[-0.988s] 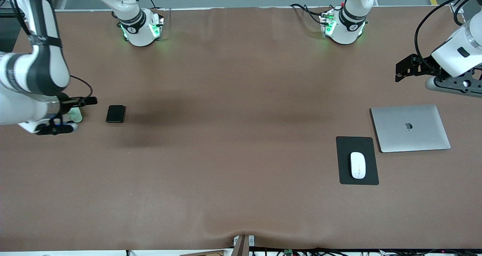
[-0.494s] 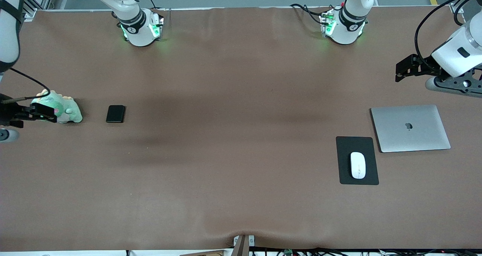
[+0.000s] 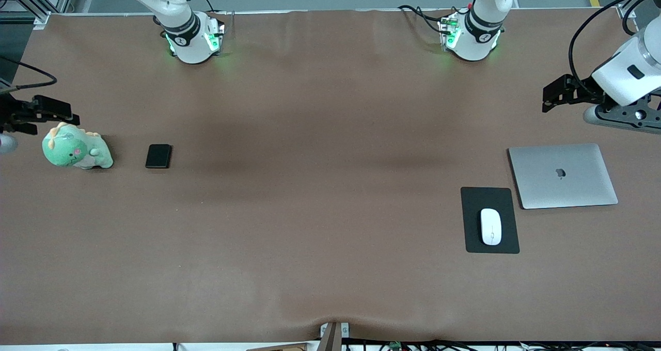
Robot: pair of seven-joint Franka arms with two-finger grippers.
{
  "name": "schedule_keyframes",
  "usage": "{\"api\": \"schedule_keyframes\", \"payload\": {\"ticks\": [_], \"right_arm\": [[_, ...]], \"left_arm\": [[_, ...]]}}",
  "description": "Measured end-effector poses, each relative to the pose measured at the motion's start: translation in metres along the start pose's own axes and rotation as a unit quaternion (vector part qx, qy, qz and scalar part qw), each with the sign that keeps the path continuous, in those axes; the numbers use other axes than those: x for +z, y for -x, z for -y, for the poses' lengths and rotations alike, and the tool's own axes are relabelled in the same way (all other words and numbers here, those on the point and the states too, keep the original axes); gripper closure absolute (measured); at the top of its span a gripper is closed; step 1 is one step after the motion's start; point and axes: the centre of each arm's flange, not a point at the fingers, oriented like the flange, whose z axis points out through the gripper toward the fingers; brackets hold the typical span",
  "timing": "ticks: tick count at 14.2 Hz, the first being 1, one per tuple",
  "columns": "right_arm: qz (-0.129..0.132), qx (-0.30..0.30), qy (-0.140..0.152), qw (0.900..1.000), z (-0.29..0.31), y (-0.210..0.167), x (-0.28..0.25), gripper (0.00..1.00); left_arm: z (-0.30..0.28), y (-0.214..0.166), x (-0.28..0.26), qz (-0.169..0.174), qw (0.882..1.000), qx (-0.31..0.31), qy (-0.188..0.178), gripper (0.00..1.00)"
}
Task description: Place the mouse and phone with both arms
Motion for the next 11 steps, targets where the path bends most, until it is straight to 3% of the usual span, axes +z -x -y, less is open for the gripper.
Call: {"api": "schedule_keyframes", "payload": {"ticks": [2, 5, 8, 9, 11], "right_arm": [[0.009, 0.009, -0.011, 1.0, 0.0, 0.01, 0.009, 0.0], [0.019, 0.118, -0.005, 0.993, 0.017, 0.013, 0.013, 0.0], [-0.005, 0.123, 0.075, 0.99, 0.055, 0.012, -0.013, 0.0], [-0.015, 0.115, 0.092, 0.989, 0.067, 0.015, -0.026, 0.0], [-0.029, 0.108, 0.095, 0.989, 0.073, 0.022, -0.046, 0.0]], "left_arm": [[0.0, 0.0, 0.0, 0.0, 1.0, 0.0, 0.0, 0.0], [0.0, 0.0, 0.0, 0.0, 1.0, 0.0, 0.0, 0.0], [0.0, 0.0, 0.0, 0.0, 1.0, 0.0, 0.0, 0.0], [0.0, 0.0, 0.0, 0.0, 1.0, 0.0, 0.0, 0.0], [0.0, 0.0, 0.0, 0.0, 1.0, 0.0, 0.0, 0.0]]}}
